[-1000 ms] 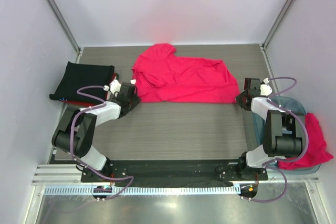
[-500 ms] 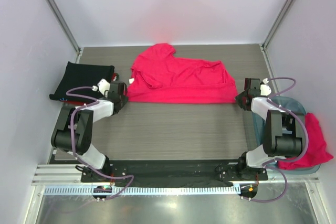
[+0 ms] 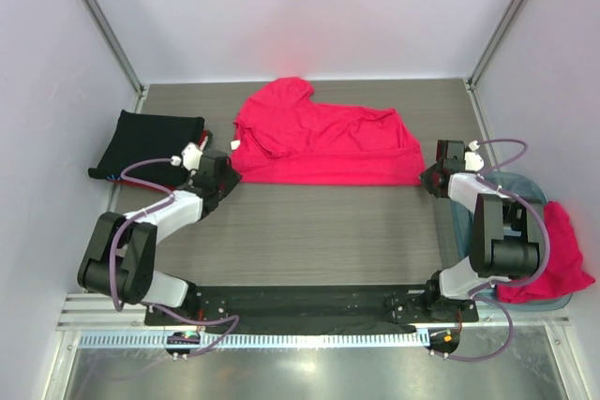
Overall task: Fold and stack the t-shirts
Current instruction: Fold the tshirt
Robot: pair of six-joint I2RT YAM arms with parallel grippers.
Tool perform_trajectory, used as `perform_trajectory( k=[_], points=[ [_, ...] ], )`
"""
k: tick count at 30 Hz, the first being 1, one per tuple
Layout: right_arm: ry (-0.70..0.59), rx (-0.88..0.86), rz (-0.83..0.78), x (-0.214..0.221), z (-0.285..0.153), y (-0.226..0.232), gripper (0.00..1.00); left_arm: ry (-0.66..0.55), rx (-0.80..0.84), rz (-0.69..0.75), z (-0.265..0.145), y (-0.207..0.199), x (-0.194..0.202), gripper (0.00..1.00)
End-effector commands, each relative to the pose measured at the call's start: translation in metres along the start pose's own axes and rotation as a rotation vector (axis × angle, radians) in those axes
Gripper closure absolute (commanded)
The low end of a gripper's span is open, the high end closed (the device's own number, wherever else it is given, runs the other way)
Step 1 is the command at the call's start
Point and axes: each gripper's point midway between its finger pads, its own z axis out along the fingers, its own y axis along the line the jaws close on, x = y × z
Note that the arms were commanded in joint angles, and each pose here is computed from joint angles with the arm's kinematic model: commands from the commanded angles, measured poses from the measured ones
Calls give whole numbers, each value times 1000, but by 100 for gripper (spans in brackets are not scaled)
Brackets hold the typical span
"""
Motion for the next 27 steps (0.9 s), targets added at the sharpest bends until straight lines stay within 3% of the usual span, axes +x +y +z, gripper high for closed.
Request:
perform_trajectory(
  k=[1,6,16,22,25,27],
  points=[
    [-38,-23,4,-14,1,10,99,0,43,-44,3,-16,5,51],
    [-40,-21,4,-14,2,9,99,26,-14,-55,23,-12,15,58],
    [-41,-20,2,-12,2,8,99,24,-87,-75,49,0,23,62],
    [-46,-30,3,-14,0,9,99,11,-118,-70,59,5,24,78],
    [-53,-38,3,-14,-3,9,99,6,-122,-63,64,2,19,100],
    [-52,-42,0,-15,-4,10,99,-10,-128,-37,60,-2,10,100]
  ],
)
